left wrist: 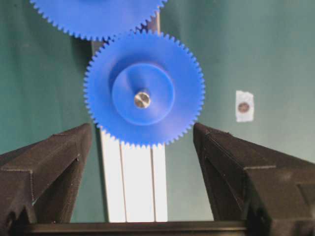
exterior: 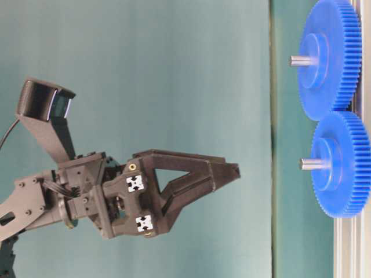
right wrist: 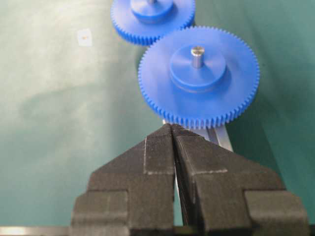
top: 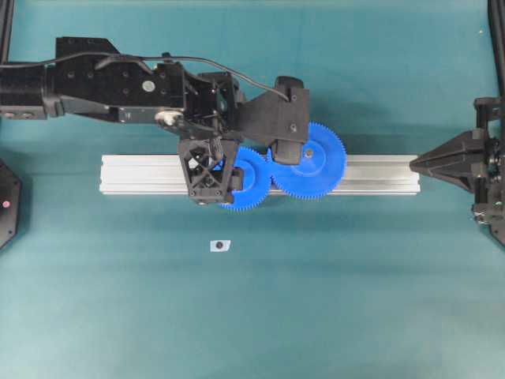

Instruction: Find the location of the shaft and insert the small gear.

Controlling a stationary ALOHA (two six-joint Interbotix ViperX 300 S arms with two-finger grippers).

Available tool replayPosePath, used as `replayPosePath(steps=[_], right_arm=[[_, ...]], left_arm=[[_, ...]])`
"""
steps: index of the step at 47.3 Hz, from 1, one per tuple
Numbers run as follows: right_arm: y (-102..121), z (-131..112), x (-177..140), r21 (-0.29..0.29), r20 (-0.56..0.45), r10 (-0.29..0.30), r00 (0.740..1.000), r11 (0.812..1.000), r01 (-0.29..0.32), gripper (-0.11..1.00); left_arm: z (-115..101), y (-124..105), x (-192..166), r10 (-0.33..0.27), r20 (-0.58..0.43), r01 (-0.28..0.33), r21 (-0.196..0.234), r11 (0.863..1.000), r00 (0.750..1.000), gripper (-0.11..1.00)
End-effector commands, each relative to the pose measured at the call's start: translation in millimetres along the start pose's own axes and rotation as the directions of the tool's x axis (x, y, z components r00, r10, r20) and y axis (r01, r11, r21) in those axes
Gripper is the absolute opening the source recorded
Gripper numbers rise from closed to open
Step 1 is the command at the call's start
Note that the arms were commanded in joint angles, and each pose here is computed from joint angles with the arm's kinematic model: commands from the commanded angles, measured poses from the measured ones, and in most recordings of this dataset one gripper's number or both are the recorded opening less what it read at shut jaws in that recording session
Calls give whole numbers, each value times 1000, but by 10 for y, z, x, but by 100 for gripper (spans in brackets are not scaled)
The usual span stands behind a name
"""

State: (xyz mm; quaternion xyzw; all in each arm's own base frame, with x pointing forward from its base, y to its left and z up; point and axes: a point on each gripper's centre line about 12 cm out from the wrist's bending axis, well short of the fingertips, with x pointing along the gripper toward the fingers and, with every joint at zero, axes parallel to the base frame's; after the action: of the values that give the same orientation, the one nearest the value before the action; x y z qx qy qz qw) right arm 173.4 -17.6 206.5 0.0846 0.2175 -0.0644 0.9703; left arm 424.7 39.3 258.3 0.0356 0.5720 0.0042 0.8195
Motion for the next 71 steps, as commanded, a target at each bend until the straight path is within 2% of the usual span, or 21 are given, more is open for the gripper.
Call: replayPosePath(steps=[1, 14, 71], right_arm=[[3, 59, 2, 9, 16, -1, 1000, 1000, 1, 4], [3, 59, 2, 9, 16, -1, 1000, 1000, 1, 4], [1, 46, 3, 9, 13, -1, 1000, 1000, 1, 4]], left_arm=[[56, 15, -270, 12, 70, -12, -2, 1000, 998, 79], [54, 17, -387, 16, 95, -16, -2, 1000, 995, 79], [53, 17, -408, 16, 100, -16, 0, 1000, 995, 79]])
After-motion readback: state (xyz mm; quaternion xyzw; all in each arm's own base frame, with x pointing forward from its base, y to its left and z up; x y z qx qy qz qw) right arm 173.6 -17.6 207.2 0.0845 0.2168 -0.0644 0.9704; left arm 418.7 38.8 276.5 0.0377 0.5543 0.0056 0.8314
